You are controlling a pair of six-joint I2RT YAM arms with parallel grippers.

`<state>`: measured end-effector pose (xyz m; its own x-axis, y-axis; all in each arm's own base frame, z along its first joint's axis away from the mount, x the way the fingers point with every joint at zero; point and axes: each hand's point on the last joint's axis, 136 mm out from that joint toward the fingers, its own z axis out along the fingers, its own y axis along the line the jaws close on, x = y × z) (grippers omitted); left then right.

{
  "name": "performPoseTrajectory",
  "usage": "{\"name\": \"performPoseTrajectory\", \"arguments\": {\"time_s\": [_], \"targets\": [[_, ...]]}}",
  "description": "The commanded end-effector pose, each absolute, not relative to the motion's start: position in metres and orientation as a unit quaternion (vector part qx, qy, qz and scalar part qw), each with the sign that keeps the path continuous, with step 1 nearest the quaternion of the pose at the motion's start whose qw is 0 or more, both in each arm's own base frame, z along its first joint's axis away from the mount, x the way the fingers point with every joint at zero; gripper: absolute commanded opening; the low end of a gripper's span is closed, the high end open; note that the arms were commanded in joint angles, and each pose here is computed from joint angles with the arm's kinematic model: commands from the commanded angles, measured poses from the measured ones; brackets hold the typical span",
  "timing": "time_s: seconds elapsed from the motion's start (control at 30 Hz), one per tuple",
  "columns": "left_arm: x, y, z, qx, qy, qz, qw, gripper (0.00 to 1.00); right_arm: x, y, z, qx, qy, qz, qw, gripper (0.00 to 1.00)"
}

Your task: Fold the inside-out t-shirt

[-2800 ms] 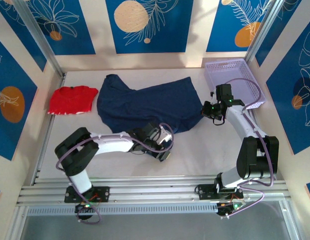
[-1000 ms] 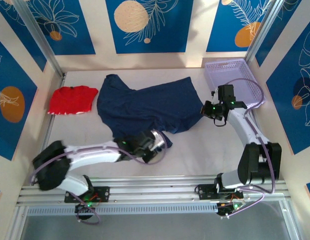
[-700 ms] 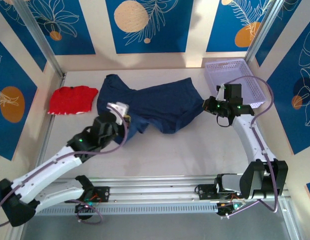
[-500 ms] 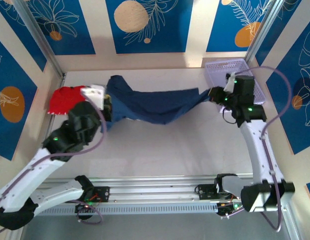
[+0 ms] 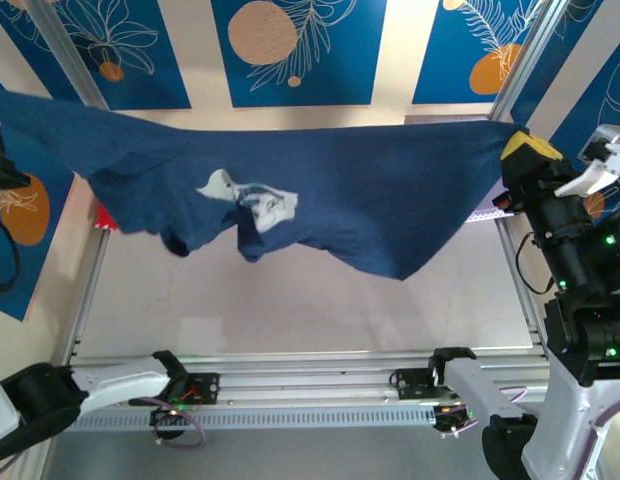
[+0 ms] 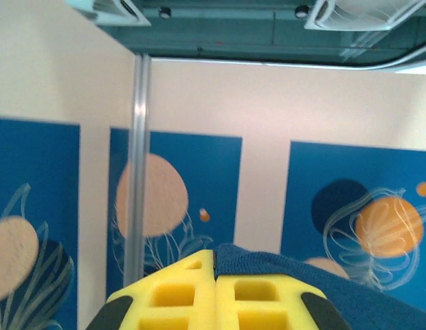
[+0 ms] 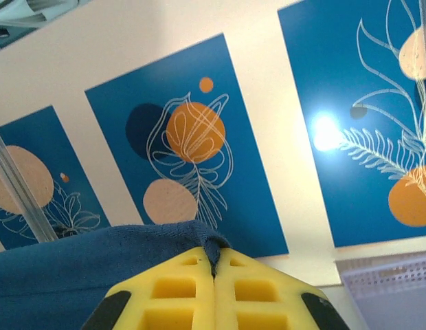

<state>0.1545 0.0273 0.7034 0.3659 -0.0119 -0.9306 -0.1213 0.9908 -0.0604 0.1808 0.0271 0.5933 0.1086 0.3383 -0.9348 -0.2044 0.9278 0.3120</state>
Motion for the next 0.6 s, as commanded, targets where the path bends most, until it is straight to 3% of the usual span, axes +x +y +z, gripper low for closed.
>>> {"name": "performPoseTrajectory", "arguments": {"time_s": [0.0,0.13,0.23,0.4,0.57], "targets": [[0.200,-0.008,0.707,-0.007,0.590,0.145,0.794,0.00,0.199,0.014,0.584,0.073,0.663,0.142,0.732,0.00],[0.233,-0.033,0.720,0.009,0.581,0.192,0.791,0.00,0.229,0.012,0.581,0.072,0.672,0.127,0.726,0.00],[0.287,-0.040,0.693,0.012,0.610,0.207,0.765,0.00,0.272,0.011,0.564,0.071,0.694,0.113,0.708,0.00],[0.431,-0.030,0.578,0.008,0.721,0.168,0.673,0.00,0.369,0.014,0.500,0.068,0.747,0.093,0.655,0.00],[0.571,-0.039,0.443,0.029,0.795,0.126,0.593,0.00,0.494,0.029,0.403,0.066,0.805,0.061,0.587,0.01]]}}
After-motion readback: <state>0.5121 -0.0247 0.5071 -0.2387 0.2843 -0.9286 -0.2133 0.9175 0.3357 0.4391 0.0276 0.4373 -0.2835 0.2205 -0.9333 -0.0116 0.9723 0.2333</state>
